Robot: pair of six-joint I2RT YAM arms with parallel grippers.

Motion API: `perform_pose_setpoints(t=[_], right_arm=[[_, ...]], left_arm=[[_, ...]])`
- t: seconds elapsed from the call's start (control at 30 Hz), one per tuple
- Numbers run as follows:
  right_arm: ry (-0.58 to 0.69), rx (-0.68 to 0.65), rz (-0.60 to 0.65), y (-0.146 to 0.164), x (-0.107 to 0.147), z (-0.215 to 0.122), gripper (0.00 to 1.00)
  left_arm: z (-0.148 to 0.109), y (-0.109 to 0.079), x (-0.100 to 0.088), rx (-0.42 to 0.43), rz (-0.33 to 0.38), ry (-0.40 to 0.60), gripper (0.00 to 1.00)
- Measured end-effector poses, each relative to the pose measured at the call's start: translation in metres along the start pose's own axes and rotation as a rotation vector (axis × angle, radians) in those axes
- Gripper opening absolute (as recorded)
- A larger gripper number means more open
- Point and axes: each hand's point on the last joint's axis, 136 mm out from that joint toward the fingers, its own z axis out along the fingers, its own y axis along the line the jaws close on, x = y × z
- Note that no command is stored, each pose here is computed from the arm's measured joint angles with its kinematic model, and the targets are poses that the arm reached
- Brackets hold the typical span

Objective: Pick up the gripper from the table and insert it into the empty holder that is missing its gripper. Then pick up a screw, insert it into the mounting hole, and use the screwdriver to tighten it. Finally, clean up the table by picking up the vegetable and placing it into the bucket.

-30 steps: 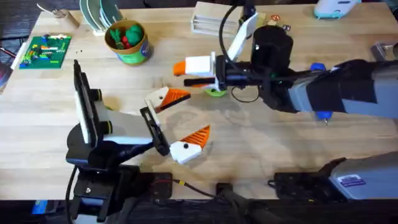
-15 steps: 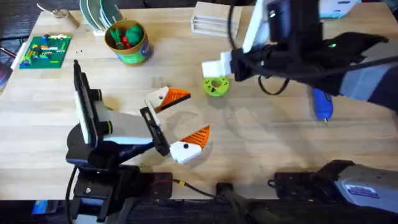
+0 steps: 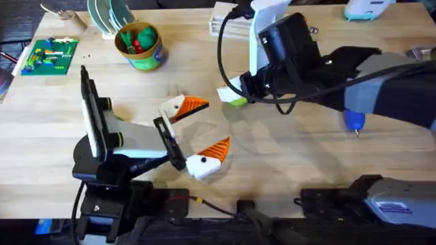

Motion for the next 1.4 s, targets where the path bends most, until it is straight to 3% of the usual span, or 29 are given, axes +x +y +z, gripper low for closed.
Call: perform_pose_setpoints(t=[0.17, 0.33, 0.47, 0.63, 0.83, 1.33, 1.4], right_arm=[[0.078, 0.02, 0.001, -0.004, 0.018, 0.005, 0.926], [0.077, 0.025, -0.028, -0.002, 0.009, 0.001, 0.929], [0.083, 0.021, -0.104, 0.007, 0.006, 0.006, 0.929], [0.139, 0.037, -0.226, 0.022, 0.02, 0.024, 0.929], [0.178, 0.053, -0.268, 0.023, 0.031, 0.036, 0.919], [0.189, 0.15, -0.329, 0.012, 0.032, 0.043, 0.409], [0.189, 0.16, -0.331, 0.011, 0.032, 0.043, 0.397]], left_arm=[[0.0, 0.0, 0.0, 0.0, 0.0, 0.0, 0.993], [0.0, 0.0, 0.0, 0.0, 0.0, 0.0, 0.993], [0.0, 0.0, 0.0, 0.0, 0.0, 0.0, 0.993], [0.0, 0.0, 0.0, 0.0, 0.0, 0.0, 0.993], [0.0, 0.0, 0.0, 0.0, 0.0, 0.0, 0.993], [0.0, 0.0, 0.0, 0.0, 0.0, 0.0, 0.993], [0.0, 0.0, 0.0, 0.0, 0.0, 0.0, 0.993]])
